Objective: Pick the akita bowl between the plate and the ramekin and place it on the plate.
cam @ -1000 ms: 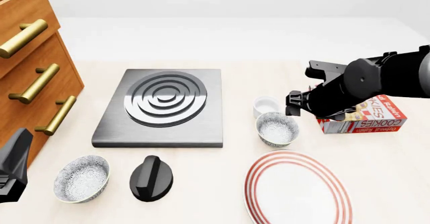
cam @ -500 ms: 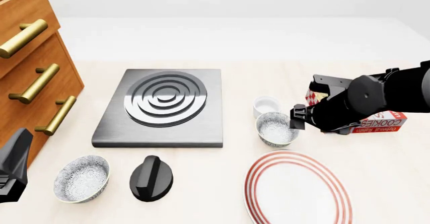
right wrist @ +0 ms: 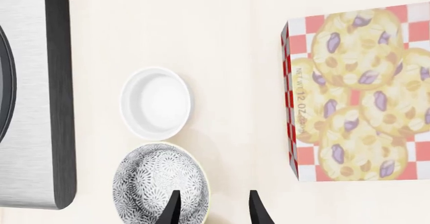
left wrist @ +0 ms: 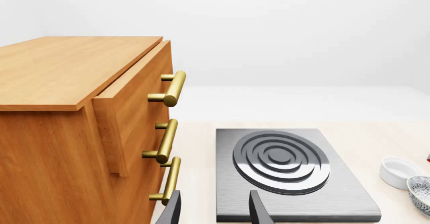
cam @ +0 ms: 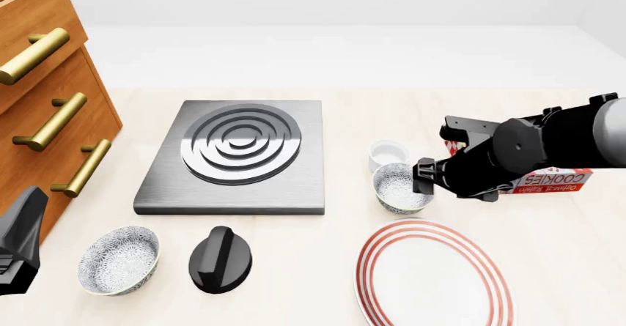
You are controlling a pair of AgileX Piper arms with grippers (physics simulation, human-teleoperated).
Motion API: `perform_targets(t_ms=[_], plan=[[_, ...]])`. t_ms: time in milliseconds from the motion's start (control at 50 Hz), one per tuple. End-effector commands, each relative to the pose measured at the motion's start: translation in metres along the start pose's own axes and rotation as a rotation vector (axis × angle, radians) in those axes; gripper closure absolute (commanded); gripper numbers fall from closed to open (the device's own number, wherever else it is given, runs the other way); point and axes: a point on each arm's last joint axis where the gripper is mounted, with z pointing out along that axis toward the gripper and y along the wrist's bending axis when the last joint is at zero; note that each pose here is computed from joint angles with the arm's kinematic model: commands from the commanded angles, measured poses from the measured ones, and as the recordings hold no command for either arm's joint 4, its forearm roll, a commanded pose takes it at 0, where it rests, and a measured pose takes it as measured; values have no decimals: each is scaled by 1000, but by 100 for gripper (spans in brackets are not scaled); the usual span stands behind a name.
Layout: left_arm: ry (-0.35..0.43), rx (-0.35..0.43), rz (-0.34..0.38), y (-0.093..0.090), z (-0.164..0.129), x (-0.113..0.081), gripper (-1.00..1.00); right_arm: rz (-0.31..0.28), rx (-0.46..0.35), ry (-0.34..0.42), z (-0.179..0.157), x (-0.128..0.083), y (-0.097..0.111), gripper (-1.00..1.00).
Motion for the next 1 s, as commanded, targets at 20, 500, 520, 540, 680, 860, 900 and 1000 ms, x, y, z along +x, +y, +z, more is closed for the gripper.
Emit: perform_targets(t_ms=[20, 500, 520, 540, 680, 860, 900, 1000], plan=[[0, 0, 0, 0, 0, 0, -100, -3, -4, 14, 8, 3, 5, -100], [0, 0, 0, 0, 0, 0, -100, -14, 4, 21, 10, 5, 0, 100], [0, 0, 0, 0, 0, 0, -100, -17, 5, 20, 11, 5, 0, 100], [0, 0, 0, 0, 0, 0, -100, -16, 5, 20, 11, 6, -1, 100], [0, 0, 0, 0, 0, 0, -100, -19, 6, 14, 7, 3, -2, 100], [0, 0, 0, 0, 0, 0, -100, -10, 0, -49, -31, -9, -6, 100], [0, 0, 0, 0, 0, 0, -100, 6, -8, -72, -46, -12, -4, 100], [0, 0, 0, 0, 0, 0, -100, -14, -19, -124, -77, -17, -4, 100]])
